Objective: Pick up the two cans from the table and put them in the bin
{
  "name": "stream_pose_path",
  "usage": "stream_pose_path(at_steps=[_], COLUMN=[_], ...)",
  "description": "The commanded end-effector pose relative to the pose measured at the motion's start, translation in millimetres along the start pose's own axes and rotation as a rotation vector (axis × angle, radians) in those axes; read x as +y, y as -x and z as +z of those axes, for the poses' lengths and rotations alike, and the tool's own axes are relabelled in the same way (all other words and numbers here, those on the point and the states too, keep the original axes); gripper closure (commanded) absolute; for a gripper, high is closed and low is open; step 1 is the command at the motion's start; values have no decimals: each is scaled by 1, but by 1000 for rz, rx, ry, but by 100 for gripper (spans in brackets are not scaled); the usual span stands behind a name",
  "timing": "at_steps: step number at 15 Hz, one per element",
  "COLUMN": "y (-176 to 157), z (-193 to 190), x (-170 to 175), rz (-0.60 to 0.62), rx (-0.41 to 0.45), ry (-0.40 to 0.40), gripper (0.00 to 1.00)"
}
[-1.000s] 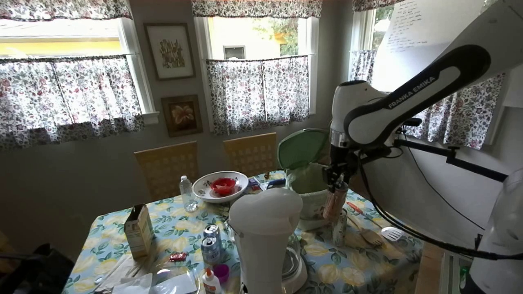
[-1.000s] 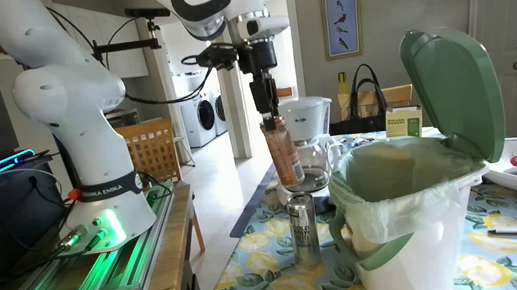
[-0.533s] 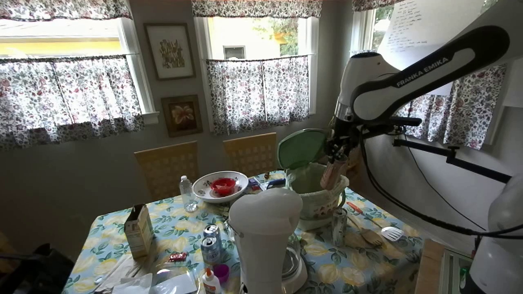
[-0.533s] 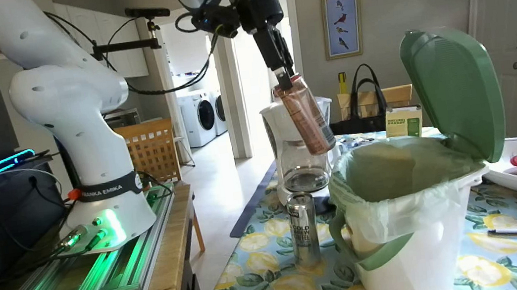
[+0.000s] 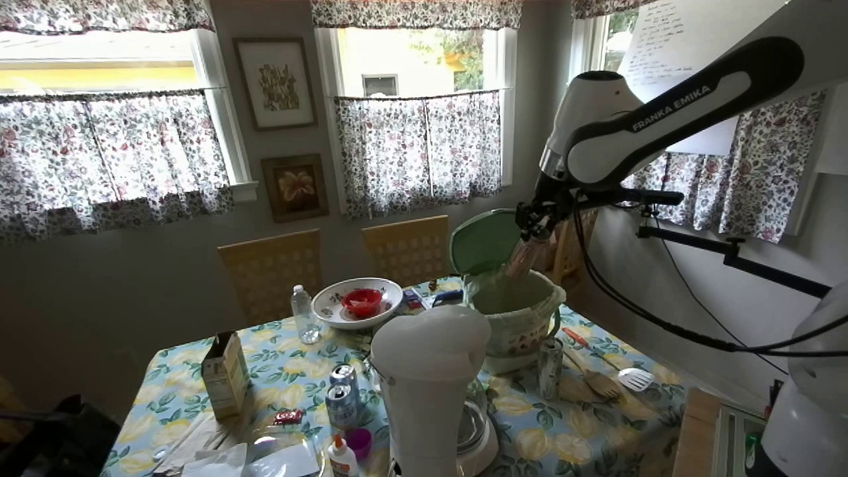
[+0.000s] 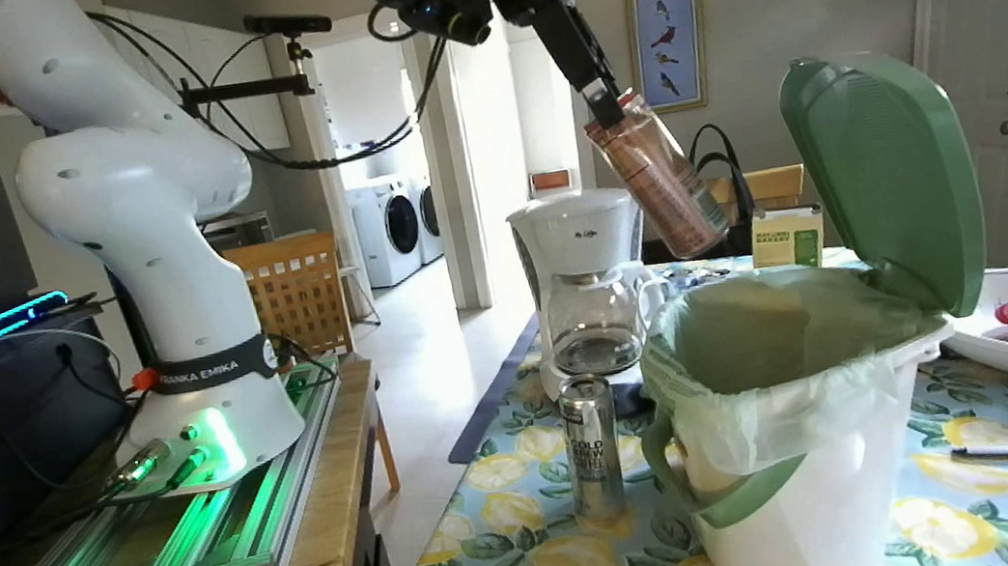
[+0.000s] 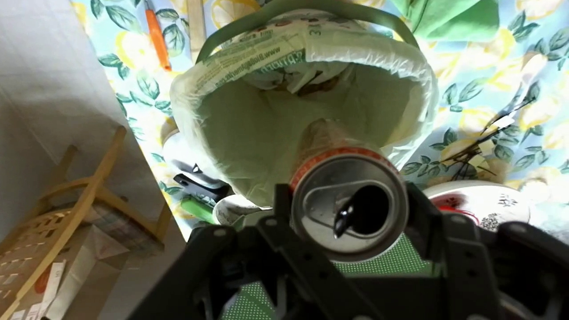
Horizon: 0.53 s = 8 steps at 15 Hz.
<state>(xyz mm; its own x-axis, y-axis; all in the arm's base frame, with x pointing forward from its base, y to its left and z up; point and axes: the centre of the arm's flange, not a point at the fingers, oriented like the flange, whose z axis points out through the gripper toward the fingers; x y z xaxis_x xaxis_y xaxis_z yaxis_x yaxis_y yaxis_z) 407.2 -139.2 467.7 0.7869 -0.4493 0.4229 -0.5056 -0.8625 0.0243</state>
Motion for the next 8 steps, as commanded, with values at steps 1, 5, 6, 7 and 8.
stream_pose_path(at_steps=[1, 5, 6, 7, 8], y=[-17, -17, -16, -16, -15], z=[28, 58, 65, 72, 78], x=[-1, -8, -11, -13, -16], rz=[-3, -24, -28, -33, -37], rx=[13, 0, -6, -8, -11], ry=[-17, -32, -32, -29, -34], gripper=[63, 63, 63, 63, 63])
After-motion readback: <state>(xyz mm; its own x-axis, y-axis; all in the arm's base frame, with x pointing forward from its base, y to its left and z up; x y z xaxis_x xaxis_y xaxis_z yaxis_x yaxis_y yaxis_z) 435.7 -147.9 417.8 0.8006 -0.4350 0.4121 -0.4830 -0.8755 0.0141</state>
